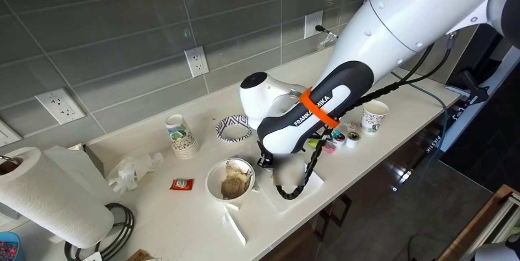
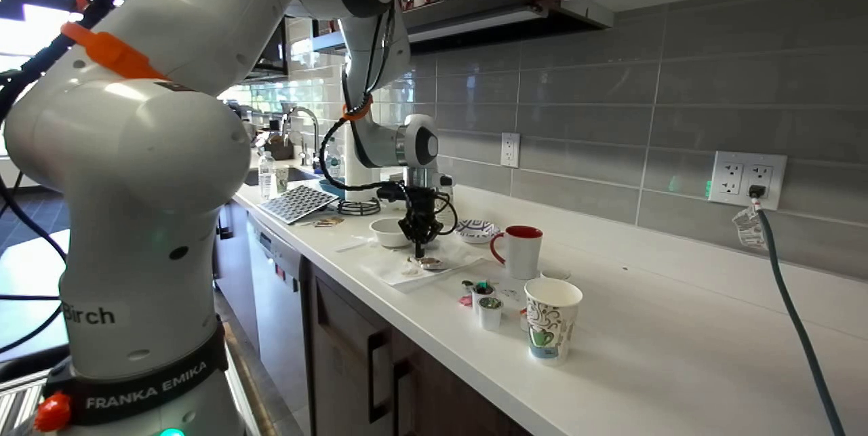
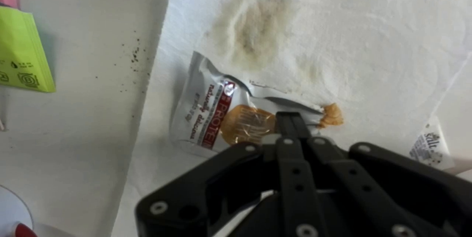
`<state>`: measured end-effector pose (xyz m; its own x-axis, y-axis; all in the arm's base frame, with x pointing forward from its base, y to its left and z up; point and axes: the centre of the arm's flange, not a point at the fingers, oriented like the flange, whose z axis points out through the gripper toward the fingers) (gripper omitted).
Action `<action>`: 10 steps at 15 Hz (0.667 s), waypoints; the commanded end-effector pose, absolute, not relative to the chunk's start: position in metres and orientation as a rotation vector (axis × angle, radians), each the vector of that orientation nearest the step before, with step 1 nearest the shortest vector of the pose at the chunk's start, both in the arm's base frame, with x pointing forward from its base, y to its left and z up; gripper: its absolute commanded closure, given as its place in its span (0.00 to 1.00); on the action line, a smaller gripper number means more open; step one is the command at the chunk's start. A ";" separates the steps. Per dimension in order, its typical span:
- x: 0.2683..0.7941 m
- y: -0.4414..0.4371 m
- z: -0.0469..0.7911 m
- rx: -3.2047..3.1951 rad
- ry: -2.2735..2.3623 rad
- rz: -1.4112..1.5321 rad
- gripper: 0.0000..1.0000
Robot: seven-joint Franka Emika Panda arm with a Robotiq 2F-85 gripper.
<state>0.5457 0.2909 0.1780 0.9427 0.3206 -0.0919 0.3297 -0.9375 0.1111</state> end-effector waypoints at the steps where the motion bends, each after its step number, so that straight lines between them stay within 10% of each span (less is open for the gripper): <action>1: 0.539 0.288 0.177 2.987 0.462 -0.117 1.00; 10: 0.538 0.279 0.160 2.993 0.433 -0.138 1.00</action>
